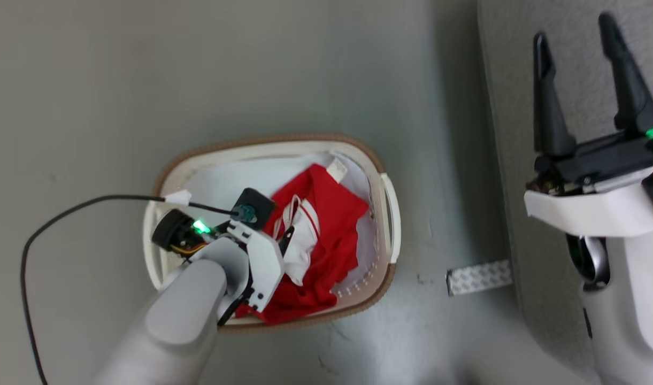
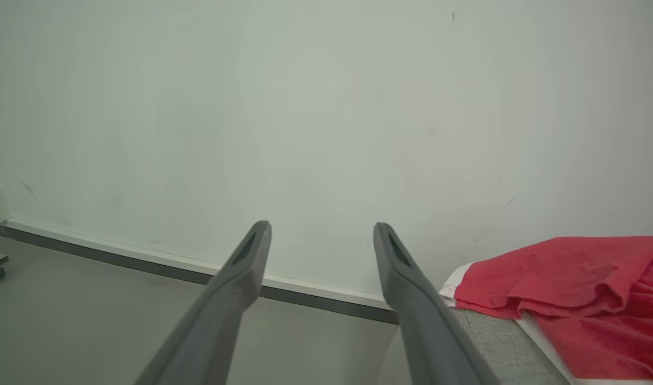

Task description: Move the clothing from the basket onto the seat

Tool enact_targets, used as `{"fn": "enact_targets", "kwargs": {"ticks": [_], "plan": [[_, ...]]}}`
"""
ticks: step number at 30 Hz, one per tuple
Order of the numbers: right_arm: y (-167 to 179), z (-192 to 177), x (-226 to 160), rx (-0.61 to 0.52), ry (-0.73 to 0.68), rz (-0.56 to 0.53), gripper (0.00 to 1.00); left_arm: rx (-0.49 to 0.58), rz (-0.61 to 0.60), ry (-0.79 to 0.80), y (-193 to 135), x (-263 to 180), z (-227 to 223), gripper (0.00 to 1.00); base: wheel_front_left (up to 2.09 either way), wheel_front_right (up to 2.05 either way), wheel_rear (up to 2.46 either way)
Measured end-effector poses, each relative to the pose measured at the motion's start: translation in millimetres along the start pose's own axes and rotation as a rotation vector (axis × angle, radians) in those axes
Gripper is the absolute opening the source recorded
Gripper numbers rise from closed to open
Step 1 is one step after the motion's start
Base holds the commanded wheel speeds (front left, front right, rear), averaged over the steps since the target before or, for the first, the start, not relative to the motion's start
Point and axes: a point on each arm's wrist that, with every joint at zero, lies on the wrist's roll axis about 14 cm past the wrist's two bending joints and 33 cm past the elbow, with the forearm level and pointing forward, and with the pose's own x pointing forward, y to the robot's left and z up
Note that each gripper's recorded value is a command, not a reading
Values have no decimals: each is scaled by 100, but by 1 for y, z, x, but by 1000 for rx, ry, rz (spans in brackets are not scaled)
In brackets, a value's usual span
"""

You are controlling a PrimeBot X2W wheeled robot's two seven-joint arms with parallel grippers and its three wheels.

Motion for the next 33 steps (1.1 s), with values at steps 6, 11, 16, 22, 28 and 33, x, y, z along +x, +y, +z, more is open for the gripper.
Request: {"fn": "enact_targets", "kwargs": {"ticks": [6, 11, 16, 22, 28, 33], "plan": [[-3, -38, 17, -19, 33, 11, 100, -22, -81, 79, -14, 41, -38, 100, 0, 0, 0], [-3, -64, 23, -25, 51, 21, 100, -30, -97, 132, -10, 66, -68, 100, 0, 0, 0], [-8, -84, 19, -39, 83, 10, 100, -58, -102, 133, -11, 85, -81, 100, 0, 0, 0], [-17, -85, 11, -60, 103, -15, 100, -65, -110, 100, -15, 93, -72, 0, 0, 0, 0], [-19, -80, 5, -54, 110, -31, 100, -113, -73, 54, -6, 85, -58, 0, 0, 0, 0], [-14, -70, -2, -32, 113, -35, 100, -175, -16, -8, 6, 60, -45, 0, 0, 0, 0]]}}
